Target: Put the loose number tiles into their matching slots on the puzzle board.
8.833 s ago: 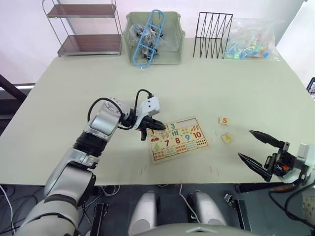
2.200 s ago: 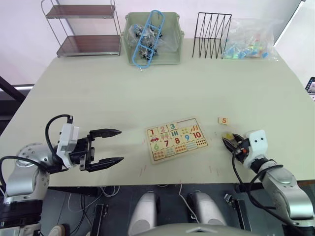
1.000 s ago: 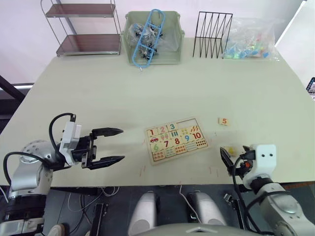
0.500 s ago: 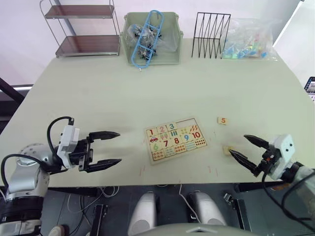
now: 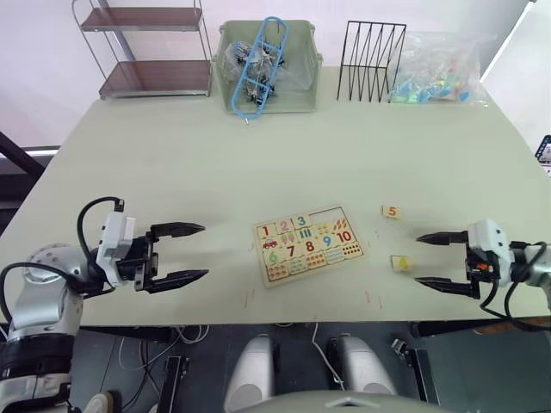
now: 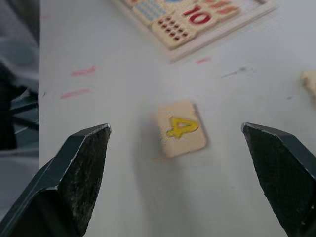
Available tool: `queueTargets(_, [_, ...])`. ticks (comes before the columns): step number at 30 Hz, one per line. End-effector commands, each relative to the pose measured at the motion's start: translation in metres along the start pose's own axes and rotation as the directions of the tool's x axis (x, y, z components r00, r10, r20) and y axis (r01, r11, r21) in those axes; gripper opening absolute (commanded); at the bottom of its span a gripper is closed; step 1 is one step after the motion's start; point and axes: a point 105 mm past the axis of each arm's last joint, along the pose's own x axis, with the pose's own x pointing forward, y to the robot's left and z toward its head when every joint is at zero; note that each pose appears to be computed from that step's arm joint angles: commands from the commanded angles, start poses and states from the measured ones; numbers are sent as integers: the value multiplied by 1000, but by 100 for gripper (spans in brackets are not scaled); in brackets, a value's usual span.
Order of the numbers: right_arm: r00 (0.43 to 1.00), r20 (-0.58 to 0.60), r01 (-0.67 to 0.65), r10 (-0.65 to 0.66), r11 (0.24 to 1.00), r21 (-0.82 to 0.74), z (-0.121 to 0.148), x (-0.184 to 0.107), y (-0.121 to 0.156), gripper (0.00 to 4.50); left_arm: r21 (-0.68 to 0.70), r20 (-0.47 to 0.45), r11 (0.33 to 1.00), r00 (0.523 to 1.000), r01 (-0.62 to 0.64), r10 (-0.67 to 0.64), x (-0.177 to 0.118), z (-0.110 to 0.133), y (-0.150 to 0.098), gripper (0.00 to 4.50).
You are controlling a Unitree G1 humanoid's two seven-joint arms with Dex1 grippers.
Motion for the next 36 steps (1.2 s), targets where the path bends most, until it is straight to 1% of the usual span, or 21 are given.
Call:
queueTargets(1, [1000, -12, -1, 1, 998, -67, 5, -2, -5, 445, 27, 5, 999, 999, 44, -45, -2, 10, -4, 450])
queueTargets(6, [1000, -17, -23, 22, 996, -87, 5, 7, -5, 445, 28, -13, 998, 998, 65, -64, -2, 9, -6, 450])
queueTargets(11, [1000, -19, -7, 5, 996, -88, 5, 13, -7, 445, 38, -10, 997, 998, 69, -69, 0, 11, -5, 450])
queueTargets(15, [999, -39, 0, -2, 997, -73, 1, 15, -8, 445, 42, -8, 997, 998, 69, -69, 0, 12, -5, 450])
queueTargets(17, [999, -48, 3, -6, 998, -64, -2, 15, -9, 394, 44, -7, 996, 997, 71, -71, 1, 12, -4, 450])
queueTargets(18, [999, -46, 11, -13, 998, -63, -3, 16, -10, 379, 45, -7, 996, 997, 72, -72, 1, 13, -4, 450])
queueTargets(19, [999, -44, 15, -17, 998, -60, -3, 17, -10, 323, 46, -5, 996, 997, 72, -72, 1, 13, -4, 450])
queueTargets(21, [999, -45, 15, -18, 998, -63, -4, 18, -9, 232, 47, -3, 996, 997, 71, -71, 2, 13, -3, 450])
queueTargets(22, [999, -45, 15, -18, 998, -62, -5, 18, -9, 172, 48, -2, 996, 997, 71, -71, 2, 13, -3, 450])
queueTargets(23, [999, -46, 14, -17, 998, -64, -5, 18, -9, 135, 48, -2, 996, 997, 71, -71, 2, 13, -3, 450])
queueTargets(24, [999, -47, 13, -16, 998, -66, -6, 18, -8, 116, 48, -1, 996, 997, 71, -71, 2, 13, -3, 450])
queueTargets(25, [999, -47, 13, -16, 998, -67, -6, 18, -8, 88, 49, -1, 996, 997, 71, -71, 2, 13, -3, 450])
queueTargets(31, [999, -51, 9, -13, 997, -74, 1, 14, -8, 88, 48, 4, 996, 998, 69, -69, 3, 13, -3, 450])
queueTargets(33, [999, -45, 26, -28, 999, -46, 8, 12, -13, 88, 47, 6, 997, 998, 68, -68, 4, 13, -3, 450])
queueTargets(36, [997, -68, 36, -39, 998, -42, 20, 10, -20, 88, 45, 12, 997, 998, 64, -65, 5, 13, -4, 450])
